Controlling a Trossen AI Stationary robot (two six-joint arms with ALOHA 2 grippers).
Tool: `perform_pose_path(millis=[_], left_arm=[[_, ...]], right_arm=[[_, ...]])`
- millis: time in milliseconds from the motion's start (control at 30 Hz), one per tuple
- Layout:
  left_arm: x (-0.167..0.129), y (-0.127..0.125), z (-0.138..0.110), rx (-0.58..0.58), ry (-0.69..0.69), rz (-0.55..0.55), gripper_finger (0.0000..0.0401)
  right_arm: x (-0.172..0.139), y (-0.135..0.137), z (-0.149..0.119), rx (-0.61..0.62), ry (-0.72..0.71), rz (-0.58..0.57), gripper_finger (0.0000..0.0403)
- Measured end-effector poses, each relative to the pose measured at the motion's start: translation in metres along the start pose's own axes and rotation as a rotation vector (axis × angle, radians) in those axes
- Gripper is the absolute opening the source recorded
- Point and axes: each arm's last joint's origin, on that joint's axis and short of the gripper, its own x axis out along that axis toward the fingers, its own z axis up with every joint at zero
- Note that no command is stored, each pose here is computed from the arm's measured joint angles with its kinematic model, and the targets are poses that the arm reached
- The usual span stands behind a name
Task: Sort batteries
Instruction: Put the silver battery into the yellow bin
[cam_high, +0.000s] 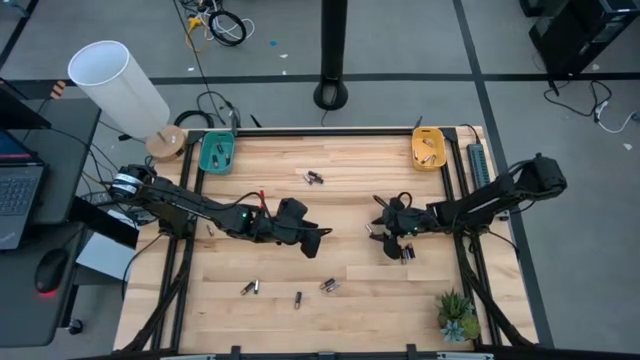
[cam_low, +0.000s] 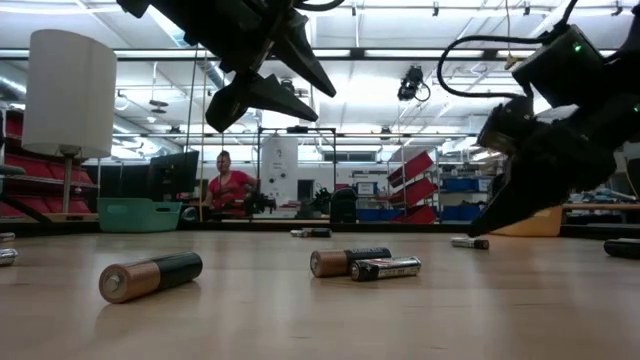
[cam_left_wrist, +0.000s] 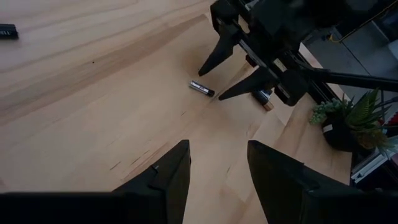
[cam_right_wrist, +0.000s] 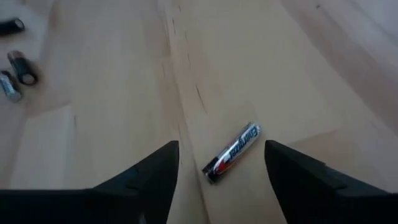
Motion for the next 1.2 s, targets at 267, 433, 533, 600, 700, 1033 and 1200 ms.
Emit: perform_pose_path(millis=[267, 433, 533, 600, 700, 1033, 1200], left_arm=[[0.000, 0.000, 0.000, 0.018, -0.006, 0.006, 0.0172], [0.000, 0.000, 0.000, 0.015, -0.006, 0.005, 0.0172], [0.000, 0.000, 0.000, 0.013, -0.006, 0.005, 0.0172], [0.000, 0.000, 0.000, 0.013, -0.006, 0.006, 0.0172], [0.000, 0.000, 0.000, 0.013, -0.006, 0.006, 0.0172], [0.000, 0.001, 0.001, 0.011, -0.022, 0.016, 0.0172], [0.002, 0.003, 0.006, -0.001, -0.040, 0.024, 0.0172]], right_arm=[[0.019, 0.003, -0.008, -0.004, -0.036, -0.012, 0.0208], [0.025, 0.003, -0.011, -0.026, -0.053, -0.014, 0.0148], [0.027, 0.002, -0.012, -0.053, -0.047, -0.021, 0.0084], [0.027, 0.002, -0.012, -0.062, -0.045, -0.019, 0.0039], [0.027, 0.003, -0.011, -0.090, -0.045, -0.001, 0.0023], [0.022, -0.005, 0.002, -0.057, -0.088, 0.054, 0.0025], [0.022, -0.005, 0.011, -0.073, -0.118, 0.077, 0.0032]])
